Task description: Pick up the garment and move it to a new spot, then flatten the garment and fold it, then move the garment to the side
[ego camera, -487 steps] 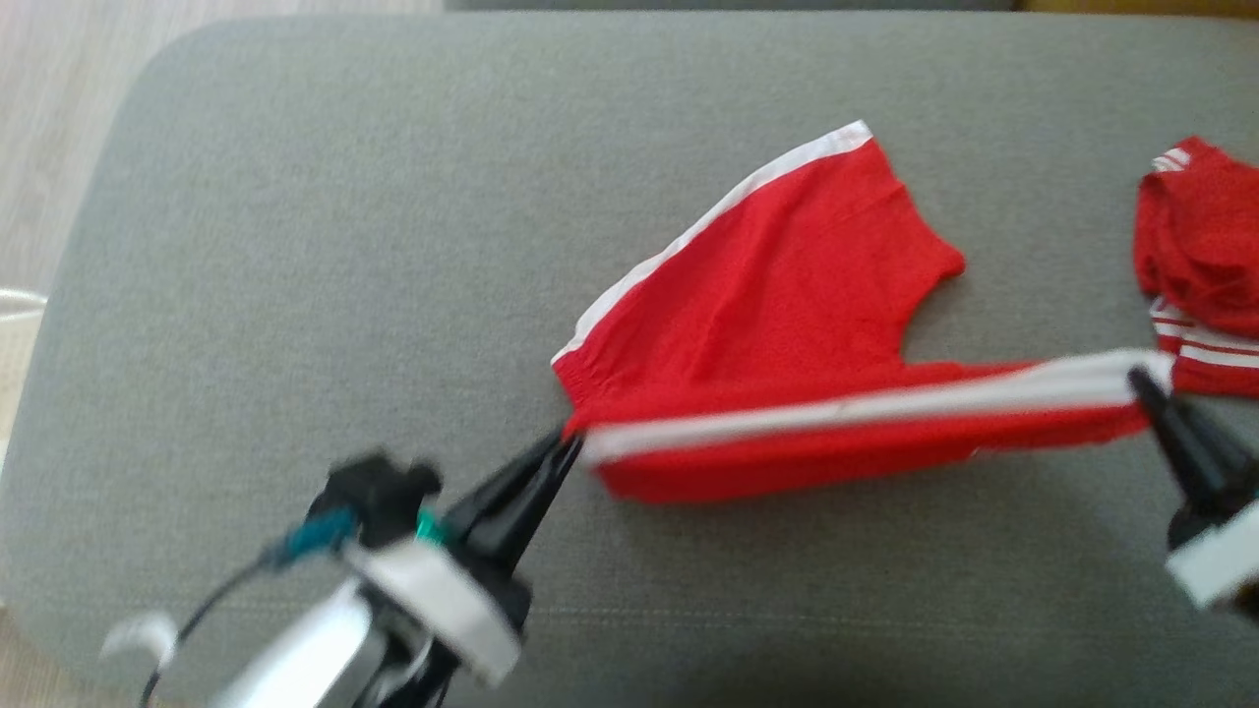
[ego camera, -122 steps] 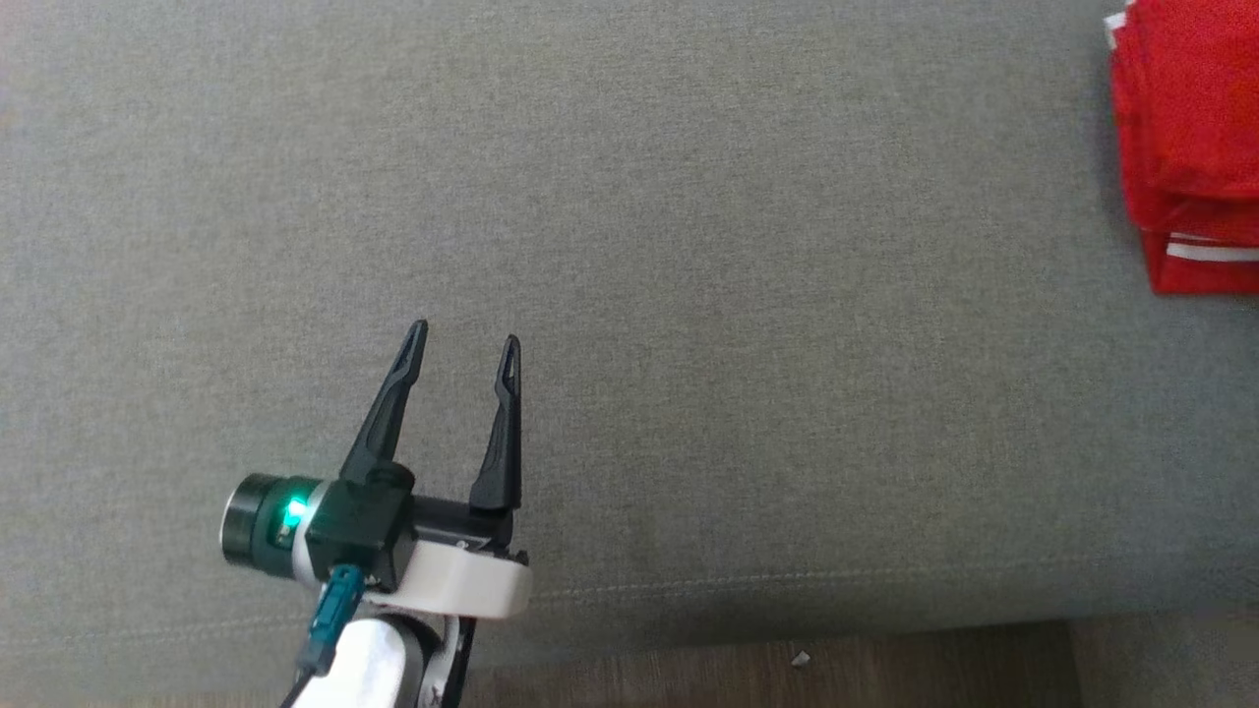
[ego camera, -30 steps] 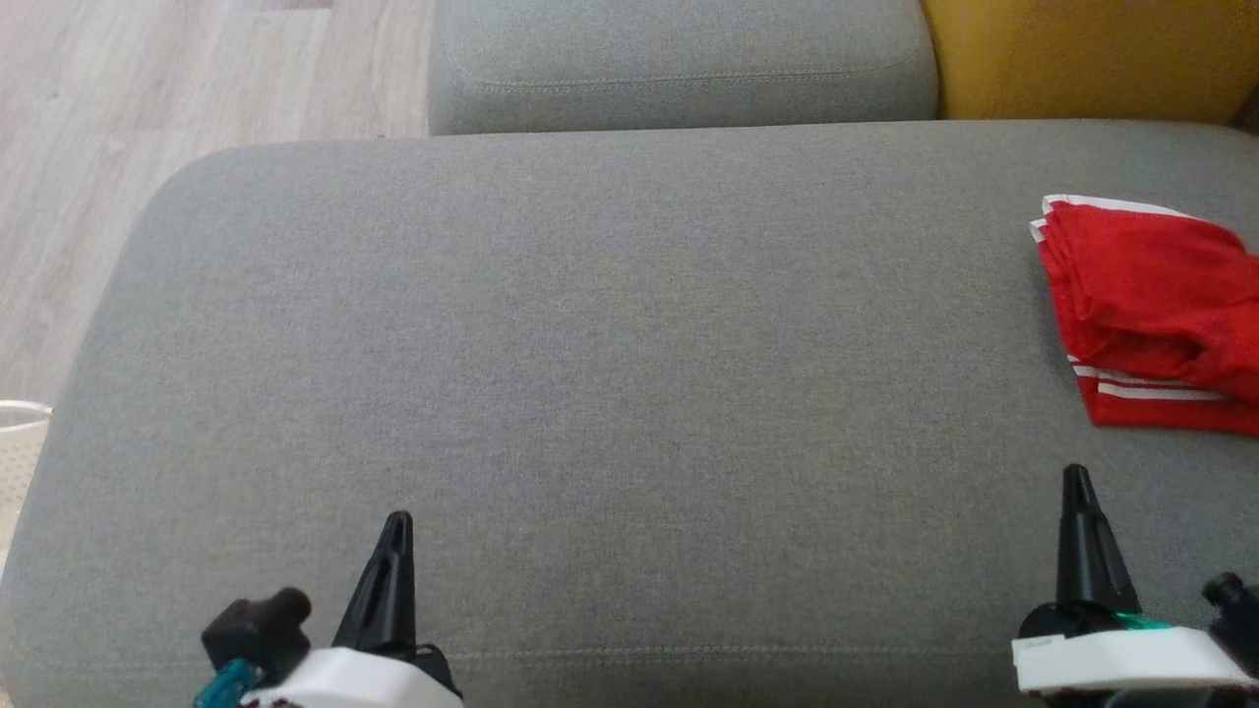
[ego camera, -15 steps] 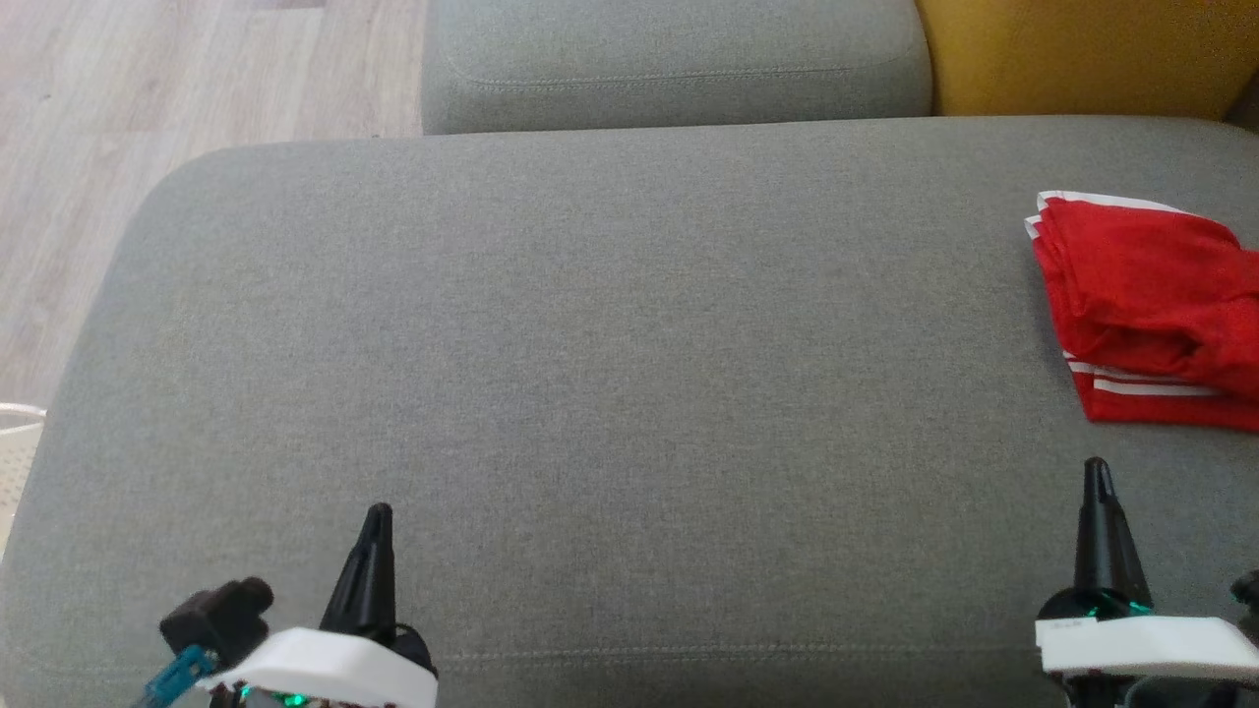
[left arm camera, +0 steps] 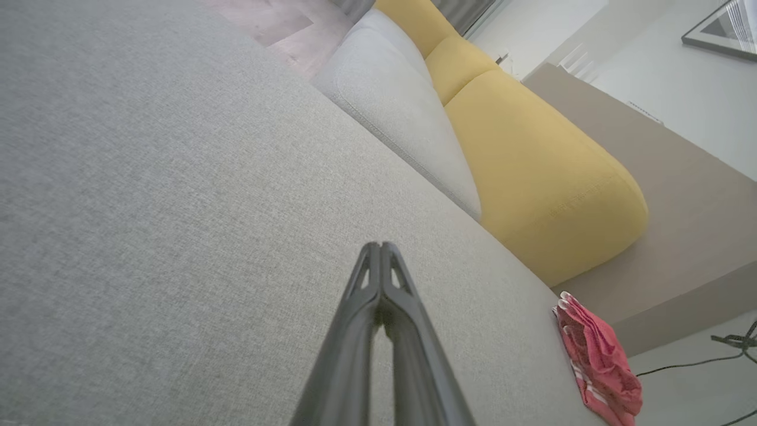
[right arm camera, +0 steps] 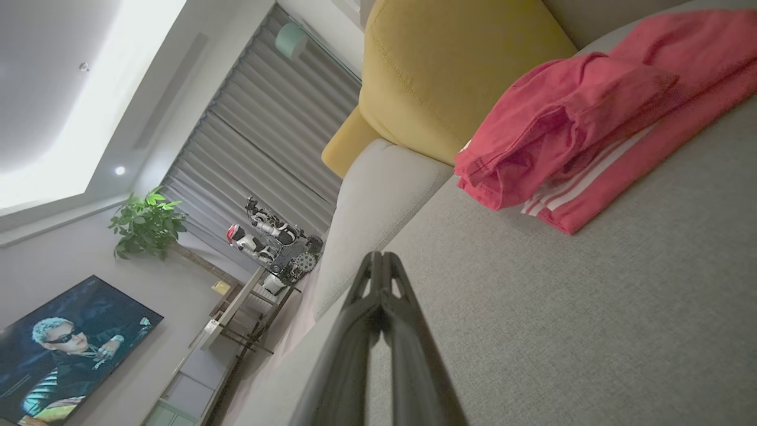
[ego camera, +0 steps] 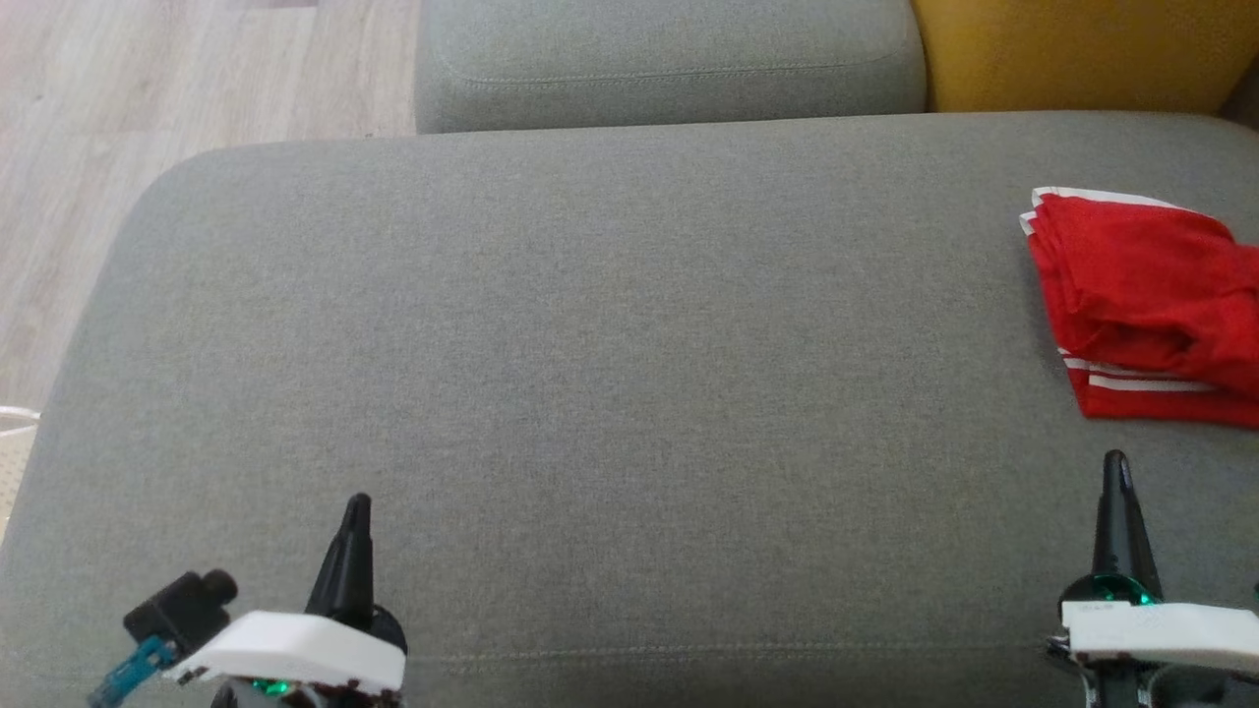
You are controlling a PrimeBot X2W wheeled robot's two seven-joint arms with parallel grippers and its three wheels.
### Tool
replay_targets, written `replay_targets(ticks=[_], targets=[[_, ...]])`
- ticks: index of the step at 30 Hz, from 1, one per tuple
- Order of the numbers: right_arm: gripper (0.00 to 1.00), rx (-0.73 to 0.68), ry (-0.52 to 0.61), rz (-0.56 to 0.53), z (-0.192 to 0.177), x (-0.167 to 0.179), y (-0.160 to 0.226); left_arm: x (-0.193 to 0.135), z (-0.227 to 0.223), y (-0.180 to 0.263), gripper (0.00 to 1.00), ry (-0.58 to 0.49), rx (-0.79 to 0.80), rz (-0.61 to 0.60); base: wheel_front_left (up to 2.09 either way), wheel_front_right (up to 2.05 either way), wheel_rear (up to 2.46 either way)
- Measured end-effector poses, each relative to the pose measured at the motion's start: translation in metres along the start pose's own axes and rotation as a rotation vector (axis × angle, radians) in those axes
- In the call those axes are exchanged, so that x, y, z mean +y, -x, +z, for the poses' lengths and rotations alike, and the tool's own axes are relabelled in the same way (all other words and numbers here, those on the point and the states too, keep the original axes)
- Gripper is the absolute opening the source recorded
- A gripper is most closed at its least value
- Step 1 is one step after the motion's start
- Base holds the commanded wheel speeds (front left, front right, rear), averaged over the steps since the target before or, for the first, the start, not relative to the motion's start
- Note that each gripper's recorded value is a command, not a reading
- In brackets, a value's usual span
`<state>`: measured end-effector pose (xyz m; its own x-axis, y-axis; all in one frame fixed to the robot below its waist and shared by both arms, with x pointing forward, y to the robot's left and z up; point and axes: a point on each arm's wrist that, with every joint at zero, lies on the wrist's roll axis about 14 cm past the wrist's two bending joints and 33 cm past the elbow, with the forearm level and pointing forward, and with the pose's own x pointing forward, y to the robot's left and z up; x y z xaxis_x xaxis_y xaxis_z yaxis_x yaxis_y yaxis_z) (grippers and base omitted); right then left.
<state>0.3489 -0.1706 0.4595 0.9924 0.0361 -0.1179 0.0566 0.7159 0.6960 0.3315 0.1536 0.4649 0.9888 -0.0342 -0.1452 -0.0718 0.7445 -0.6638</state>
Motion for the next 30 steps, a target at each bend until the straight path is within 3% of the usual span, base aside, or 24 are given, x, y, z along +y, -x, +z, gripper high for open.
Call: replay_targets(ticks=[30], targets=[[0.00, -0.028, -0.346, -0.031, 0.016, -0.007, -0.010, 0.011, 0.010, -0.016, 0.00, 0.361, 0.015, 0.015, 0.00, 0.00, 0.00]])
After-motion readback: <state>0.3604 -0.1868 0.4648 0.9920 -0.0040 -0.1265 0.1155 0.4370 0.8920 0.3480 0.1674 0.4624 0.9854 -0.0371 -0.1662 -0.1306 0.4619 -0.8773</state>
